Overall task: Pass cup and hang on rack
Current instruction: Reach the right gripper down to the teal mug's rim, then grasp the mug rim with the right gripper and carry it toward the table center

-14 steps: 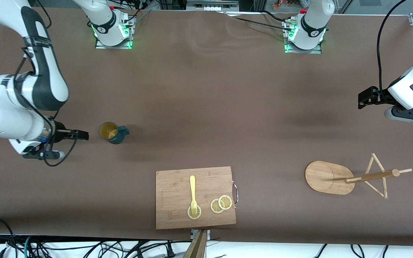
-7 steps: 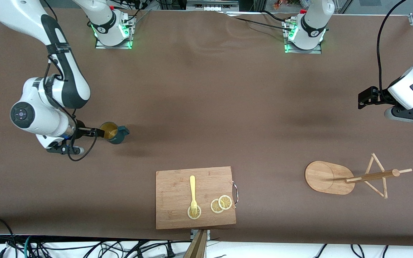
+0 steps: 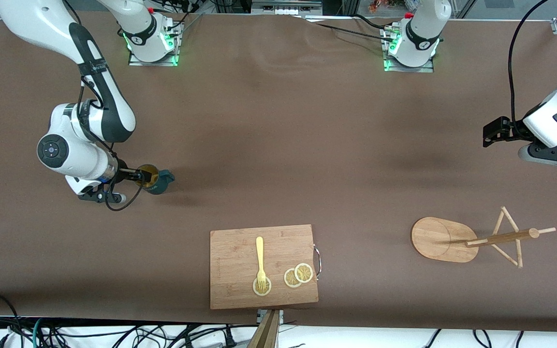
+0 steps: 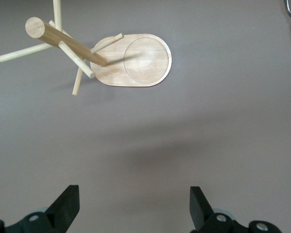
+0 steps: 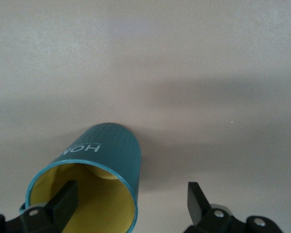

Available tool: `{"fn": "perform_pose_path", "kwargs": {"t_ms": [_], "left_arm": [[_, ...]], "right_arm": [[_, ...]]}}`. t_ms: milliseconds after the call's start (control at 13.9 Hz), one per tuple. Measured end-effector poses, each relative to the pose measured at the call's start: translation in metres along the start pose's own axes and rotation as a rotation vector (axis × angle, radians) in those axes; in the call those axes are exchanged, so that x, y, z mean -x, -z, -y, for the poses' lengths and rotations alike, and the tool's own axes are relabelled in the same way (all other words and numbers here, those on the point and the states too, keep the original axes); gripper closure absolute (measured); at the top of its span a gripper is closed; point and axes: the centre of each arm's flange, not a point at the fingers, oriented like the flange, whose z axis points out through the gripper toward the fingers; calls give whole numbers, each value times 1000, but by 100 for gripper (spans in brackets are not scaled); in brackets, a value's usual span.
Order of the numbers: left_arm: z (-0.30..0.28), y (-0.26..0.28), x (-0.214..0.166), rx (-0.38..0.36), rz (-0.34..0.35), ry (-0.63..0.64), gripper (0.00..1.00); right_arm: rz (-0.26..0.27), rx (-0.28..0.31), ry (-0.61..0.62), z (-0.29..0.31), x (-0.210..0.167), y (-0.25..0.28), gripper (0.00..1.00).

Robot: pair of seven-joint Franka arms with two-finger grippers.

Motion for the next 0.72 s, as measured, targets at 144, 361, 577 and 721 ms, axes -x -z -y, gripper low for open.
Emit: {"fn": "perform_pose_path", "kwargs": {"t_ms": [144, 361, 577, 721], "left_arm": [[0, 0, 0, 0, 0, 0, 0], [0, 0, 0, 0, 0, 0, 0], [0, 0, 0, 0, 0, -1, 0], [-1, 0, 0, 0, 0, -1, 0]], "right_arm": [[3, 1, 0, 0, 1, -1, 10], [3, 1, 0, 0, 1, -1, 44], [3, 1, 0, 0, 1, -1, 78], [-5, -1, 0, 0, -1, 1, 96]]}}
